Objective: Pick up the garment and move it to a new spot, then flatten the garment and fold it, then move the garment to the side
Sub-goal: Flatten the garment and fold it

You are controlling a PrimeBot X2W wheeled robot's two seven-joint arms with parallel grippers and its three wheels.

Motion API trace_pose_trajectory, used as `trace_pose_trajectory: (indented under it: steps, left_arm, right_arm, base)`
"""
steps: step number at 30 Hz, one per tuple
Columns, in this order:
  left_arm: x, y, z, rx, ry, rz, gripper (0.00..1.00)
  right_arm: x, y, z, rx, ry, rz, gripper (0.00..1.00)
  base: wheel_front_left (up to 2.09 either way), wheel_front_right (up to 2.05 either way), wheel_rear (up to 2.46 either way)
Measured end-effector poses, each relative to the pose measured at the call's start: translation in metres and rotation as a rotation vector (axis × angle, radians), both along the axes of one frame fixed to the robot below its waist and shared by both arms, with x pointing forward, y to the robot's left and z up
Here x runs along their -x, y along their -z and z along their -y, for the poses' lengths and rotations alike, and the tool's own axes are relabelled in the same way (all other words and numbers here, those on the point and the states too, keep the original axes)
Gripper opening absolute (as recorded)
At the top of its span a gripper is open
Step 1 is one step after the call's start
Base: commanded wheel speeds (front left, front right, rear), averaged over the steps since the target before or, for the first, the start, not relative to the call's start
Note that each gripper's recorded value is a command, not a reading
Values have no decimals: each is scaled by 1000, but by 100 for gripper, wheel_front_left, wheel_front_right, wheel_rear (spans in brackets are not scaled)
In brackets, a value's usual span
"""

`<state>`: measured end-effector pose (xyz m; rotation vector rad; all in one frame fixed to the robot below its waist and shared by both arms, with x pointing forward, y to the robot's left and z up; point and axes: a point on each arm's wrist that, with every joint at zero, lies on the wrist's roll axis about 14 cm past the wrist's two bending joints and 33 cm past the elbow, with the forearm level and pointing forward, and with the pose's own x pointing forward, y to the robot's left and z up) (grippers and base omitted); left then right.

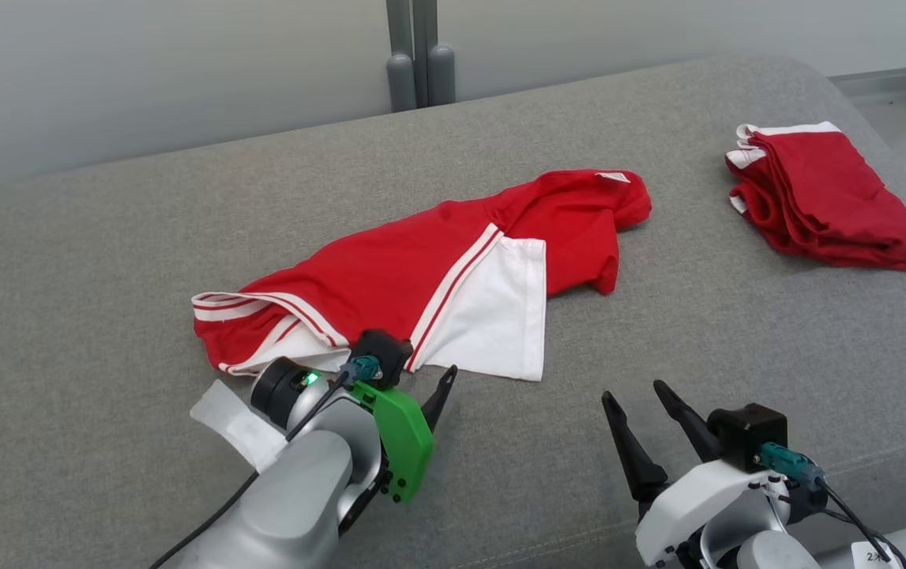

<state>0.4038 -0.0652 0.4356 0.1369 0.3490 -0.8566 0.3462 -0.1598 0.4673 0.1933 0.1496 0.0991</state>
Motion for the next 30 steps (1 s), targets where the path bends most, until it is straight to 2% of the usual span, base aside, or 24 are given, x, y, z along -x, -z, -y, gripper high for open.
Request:
trace_pose_trajectory:
  steps: [16, 27, 28, 29, 30]
  left_arm:
    - [16, 34, 57, -14, 190, -67, 100]
    - [7, 58, 65, -38, 191, -120, 100]
    - [6, 60, 64, -43, 185, -124, 95]
    - [4, 60, 64, -42, 180, -125, 42]
    - [3, 60, 64, -42, 176, -127, 0]
  right_arm:
    - [2, 16, 41, 9, 131, -46, 100]
    - [4, 30, 54, 17, 176, -83, 100]
    - [3, 30, 54, 18, 176, -85, 100]
    - [3, 31, 55, 19, 176, -84, 100]
    - [2, 31, 55, 19, 176, -85, 100]
  base:
    - [0, 0, 0]
    - [0, 0, 0]
    - [0, 0, 0]
    - [0, 0, 0]
    - [0, 0, 0]
